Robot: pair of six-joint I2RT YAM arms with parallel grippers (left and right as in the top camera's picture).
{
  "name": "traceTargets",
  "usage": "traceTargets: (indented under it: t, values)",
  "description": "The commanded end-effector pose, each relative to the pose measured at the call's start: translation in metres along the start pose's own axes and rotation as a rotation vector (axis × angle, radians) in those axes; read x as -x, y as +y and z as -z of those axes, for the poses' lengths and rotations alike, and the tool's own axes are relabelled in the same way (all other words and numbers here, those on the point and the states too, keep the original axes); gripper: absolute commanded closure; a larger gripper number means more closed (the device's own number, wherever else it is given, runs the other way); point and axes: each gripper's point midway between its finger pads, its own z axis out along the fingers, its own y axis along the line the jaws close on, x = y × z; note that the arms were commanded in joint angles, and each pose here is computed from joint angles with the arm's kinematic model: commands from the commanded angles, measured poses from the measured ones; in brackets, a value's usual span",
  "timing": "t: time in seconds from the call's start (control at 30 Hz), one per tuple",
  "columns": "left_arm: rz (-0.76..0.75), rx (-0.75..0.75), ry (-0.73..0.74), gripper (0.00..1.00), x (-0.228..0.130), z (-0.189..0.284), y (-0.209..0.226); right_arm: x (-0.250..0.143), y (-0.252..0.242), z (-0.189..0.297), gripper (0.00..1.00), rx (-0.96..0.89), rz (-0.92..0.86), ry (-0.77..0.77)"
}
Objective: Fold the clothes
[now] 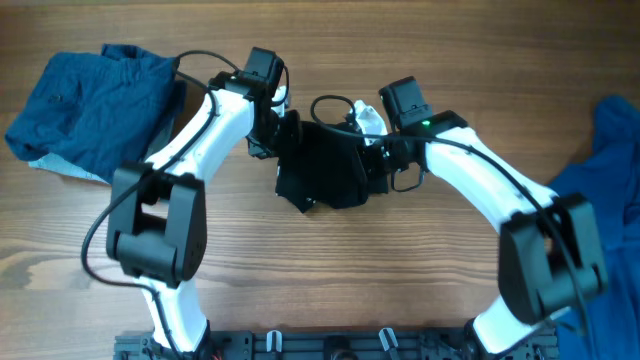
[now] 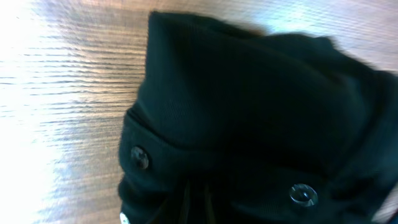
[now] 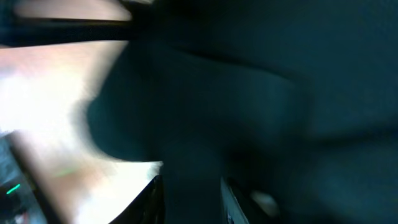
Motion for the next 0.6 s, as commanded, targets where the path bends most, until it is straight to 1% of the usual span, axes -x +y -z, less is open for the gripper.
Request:
traceTargets:
  t: [0.0, 0.1, 0.23, 0.33, 0.4, 0.43, 0.47, 0.5, 0.53, 0.57]
  values:
    - [-0.007, 0.007, 0.075, 0.9, -0.009, -0.025, 0.007, -0.023, -0.064, -0.027, 0.71, -0.205, -0.281, 0.085]
    - [0.009, 0.033, 0.115, 0.89, -0.015, -0.039, 0.016, -0.048, -0.083, -0.042, 0.73, -0.228, -0.423, 0.171]
    - [0.017, 0.024, 0.105, 0.87, -0.012, -0.032, 0.016, -0.046, -0.079, -0.035, 0.73, -0.224, -0.402, 0.167]
    - [0.045, -0.019, 0.057, 0.84, -0.004, 0.001, 0.017, -0.038, -0.067, -0.014, 0.73, -0.197, -0.317, 0.136]
    - [0.081, -0.044, -0.022, 0.75, 0.006, 0.041, 0.026, -0.024, -0.052, 0.016, 0.73, -0.186, -0.223, 0.064]
    - [0.103, -0.053, -0.058, 0.57, 0.009, 0.061, 0.033, -0.014, -0.039, 0.033, 0.72, -0.163, -0.165, 0.01]
    - [0.125, -0.057, -0.083, 0.37, 0.01, 0.076, 0.04, -0.006, -0.029, 0.049, 0.69, -0.15, -0.133, -0.041]
    - [0.145, -0.058, -0.094, 0.15, 0.01, 0.084, 0.047, 0.0, -0.022, 0.063, 0.62, -0.149, -0.112, -0.086]
    - [0.167, -0.053, -0.084, 0.0, 0.008, 0.085, 0.054, 0.007, -0.012, 0.08, 0.47, -0.146, -0.088, -0.144]
    - [0.182, -0.048, -0.066, 0.0, 0.003, 0.079, 0.06, 0.01, -0.008, 0.087, 0.41, -0.144, -0.086, -0.17]
